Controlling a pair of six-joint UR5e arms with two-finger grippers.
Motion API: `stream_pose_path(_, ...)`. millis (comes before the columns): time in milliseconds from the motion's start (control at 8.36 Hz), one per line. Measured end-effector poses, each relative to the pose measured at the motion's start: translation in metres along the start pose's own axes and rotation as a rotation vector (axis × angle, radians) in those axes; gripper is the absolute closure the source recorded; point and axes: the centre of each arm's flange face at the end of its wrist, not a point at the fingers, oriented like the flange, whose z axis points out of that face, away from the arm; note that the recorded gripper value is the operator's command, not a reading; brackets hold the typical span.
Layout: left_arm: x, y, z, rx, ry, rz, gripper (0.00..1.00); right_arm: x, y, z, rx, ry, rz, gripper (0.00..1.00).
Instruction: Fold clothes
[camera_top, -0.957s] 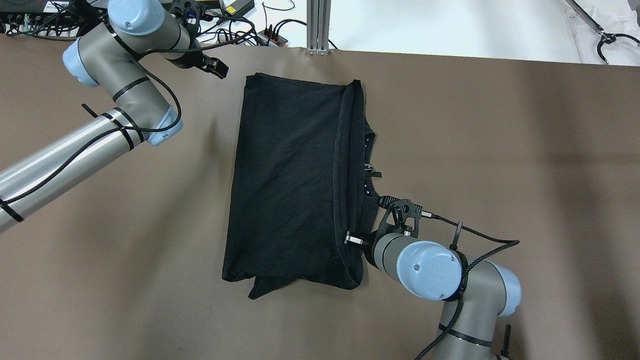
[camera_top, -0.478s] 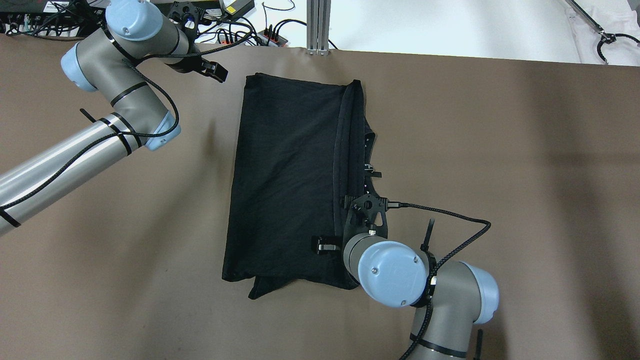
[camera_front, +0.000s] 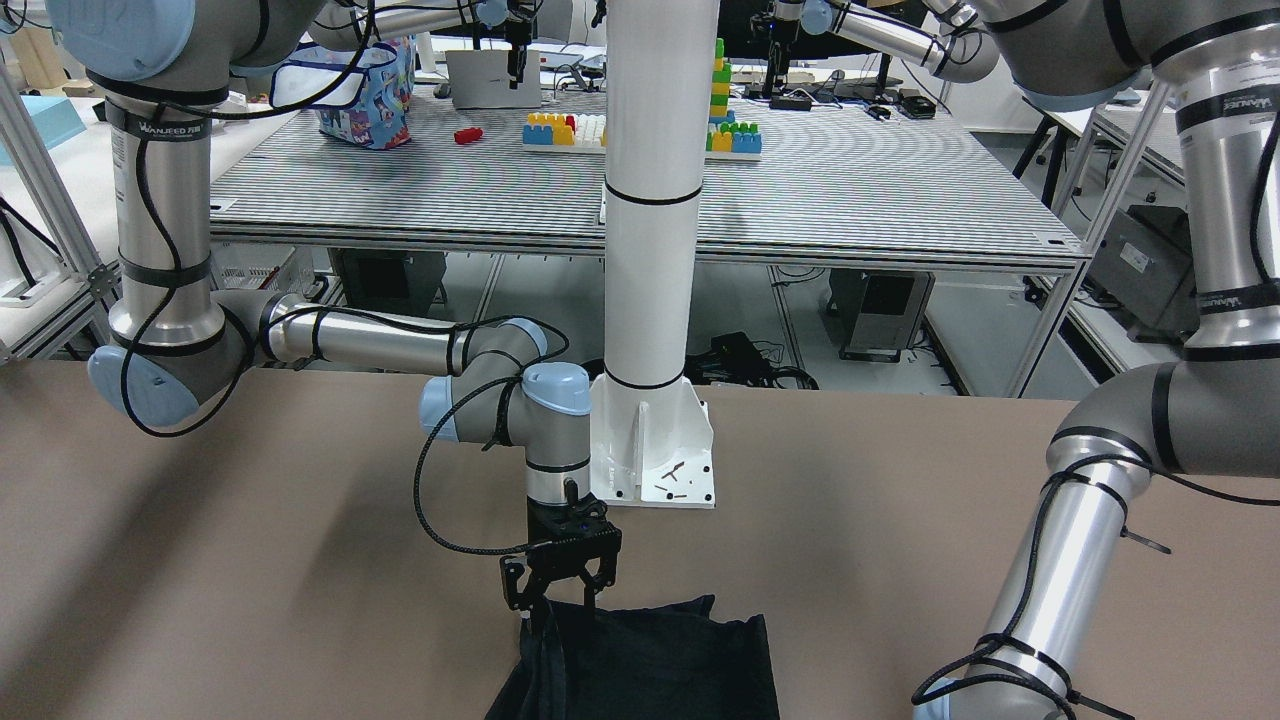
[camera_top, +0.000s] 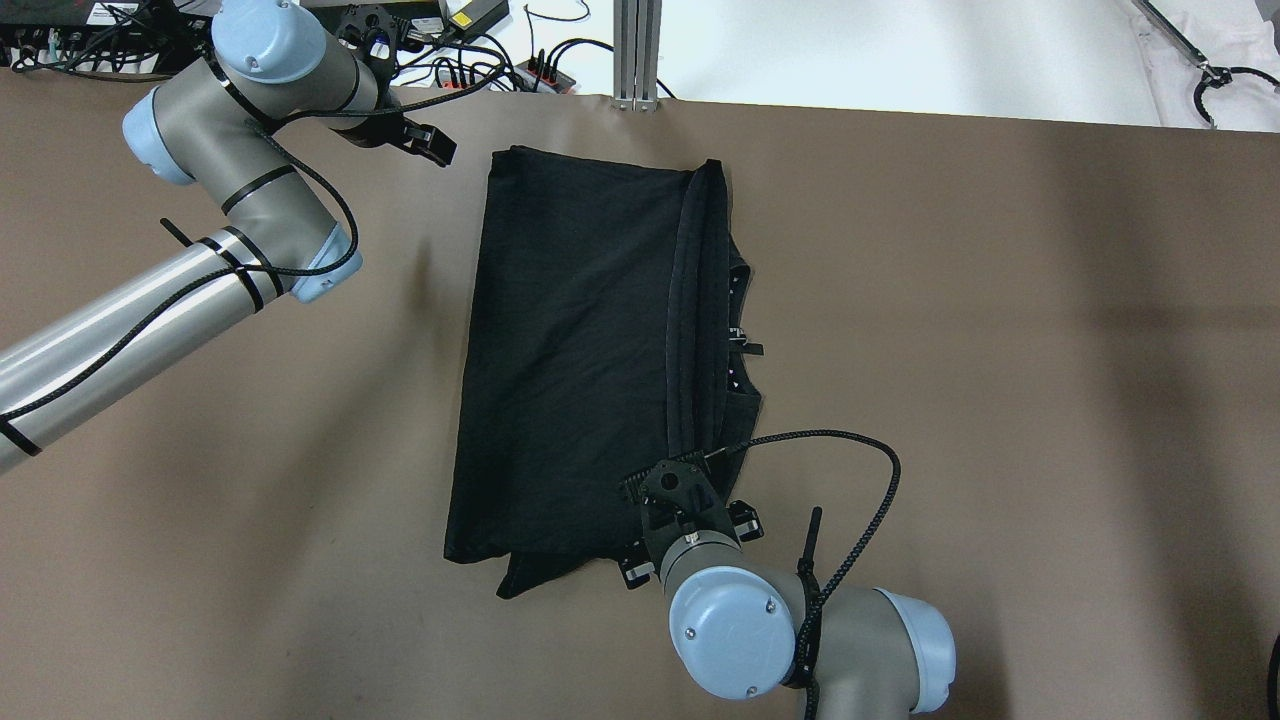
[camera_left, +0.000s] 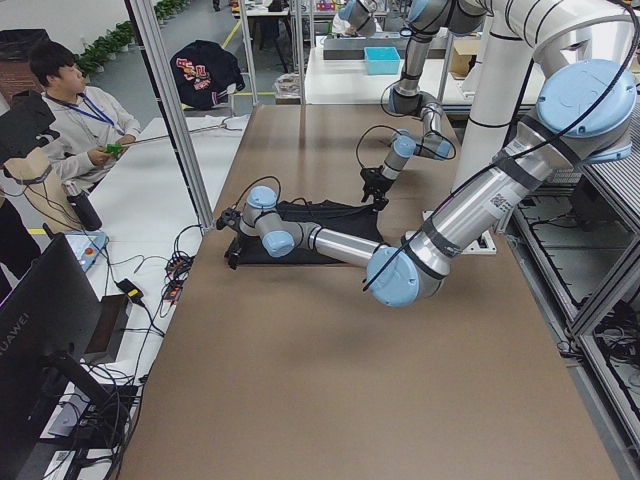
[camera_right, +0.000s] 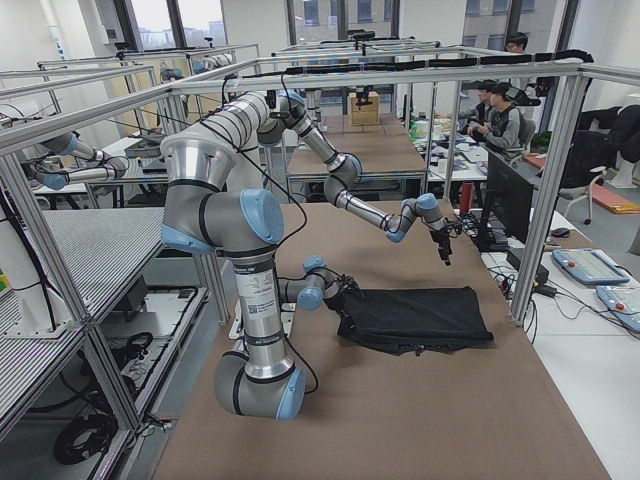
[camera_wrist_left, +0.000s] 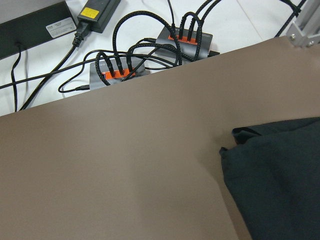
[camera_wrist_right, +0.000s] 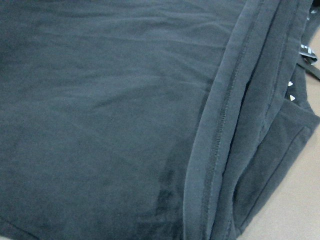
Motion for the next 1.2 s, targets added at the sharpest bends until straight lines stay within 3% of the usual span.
stream_pose_path(239,-0.0006,0.0005,0.0011,-0.002,-0.002,0.001,0.00,-0.0002,0.0025,0.0018,-0.012,0.017,-0.088,0.60)
stream_pose_path(718,-0.0026,0.0033,0.0032,-0.007,-0.004,0.000,0.00,-0.0015,0.0003,-0.0003,-0.011,0.015,-0.106,0.99)
stream_pose_path(1196,-0.0065,0.0087,0.0056,-0.011,-0.006,-0.001,0.00,0.0004,-0.0042,-0.0051,-0.002,0.008,-0.100,1.00)
